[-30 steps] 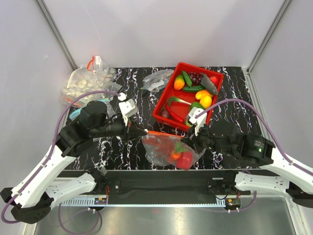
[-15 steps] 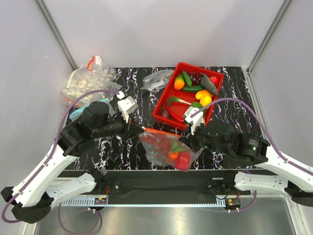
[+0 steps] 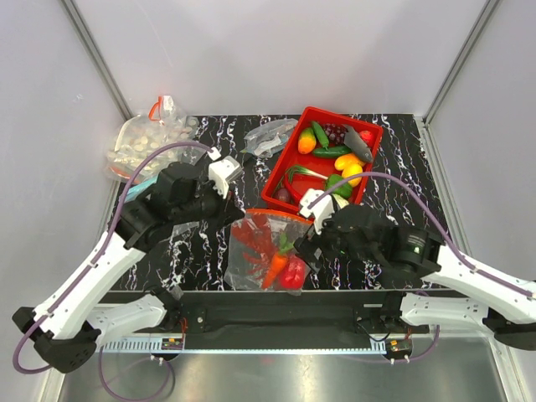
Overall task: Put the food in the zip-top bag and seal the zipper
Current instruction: Zip the zipper food storage bag at the center of the board, then place the zipper food storage bag at the center of the board.
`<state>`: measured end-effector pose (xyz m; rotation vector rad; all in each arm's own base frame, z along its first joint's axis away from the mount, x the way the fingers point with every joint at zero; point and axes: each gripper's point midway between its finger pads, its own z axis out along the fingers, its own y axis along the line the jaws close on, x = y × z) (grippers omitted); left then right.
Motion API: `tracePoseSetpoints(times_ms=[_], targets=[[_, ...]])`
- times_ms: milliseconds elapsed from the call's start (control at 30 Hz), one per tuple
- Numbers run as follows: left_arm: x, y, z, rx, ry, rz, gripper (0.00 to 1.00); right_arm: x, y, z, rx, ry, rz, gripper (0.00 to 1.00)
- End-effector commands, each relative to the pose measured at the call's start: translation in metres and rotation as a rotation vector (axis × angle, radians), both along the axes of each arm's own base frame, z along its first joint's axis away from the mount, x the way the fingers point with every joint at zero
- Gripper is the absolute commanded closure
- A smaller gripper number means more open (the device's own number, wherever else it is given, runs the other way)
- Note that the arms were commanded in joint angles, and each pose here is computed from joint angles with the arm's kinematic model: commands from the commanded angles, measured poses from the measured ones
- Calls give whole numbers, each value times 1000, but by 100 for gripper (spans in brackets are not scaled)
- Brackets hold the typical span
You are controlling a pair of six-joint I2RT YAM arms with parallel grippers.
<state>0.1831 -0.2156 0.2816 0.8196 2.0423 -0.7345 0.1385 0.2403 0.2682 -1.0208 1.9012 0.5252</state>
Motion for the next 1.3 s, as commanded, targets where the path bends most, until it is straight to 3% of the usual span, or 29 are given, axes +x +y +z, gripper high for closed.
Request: tracePoseSetpoints(times_ms=[0,233,433,533,600,700,900,1067,1100,1133,1200,1267], targets=[[10,-9,36,-58,-99,-23,93,17,5,20,34,-74,-51,1],[26,-18,31,-53,-83,10,94,26,-6,29,102,-99,-147,0],[10,-27,36,-110,-63,-76,93,25,-16,32,129,-96,-188,0],[24,-15,30,-74,-58,43,91,29,-21,39,178,-107,-235,0],[54,10,31,-22,-95,255,96,31,-21,47,222,-114,-257,0],[91,14,35,-59,-77,374,98,33,-19,49,248,-124,-264,0],[142,-40,40,-180,-109,268,100,37,-15,56,270,-136,-276,0],[159,-79,47,-293,-144,140,98,35,-14,62,289,-122,-270,0],[163,-84,45,-299,-129,140,91,34,-14,62,292,-121,-271,0],[168,-83,46,-294,-132,161,58,34,-16,63,298,-120,-277,0],[176,-66,36,-198,-91,261,19,34,-19,63,299,-113,-289,0],[177,-53,43,-165,-101,320,13,34,-22,62,304,-106,-310,0]])
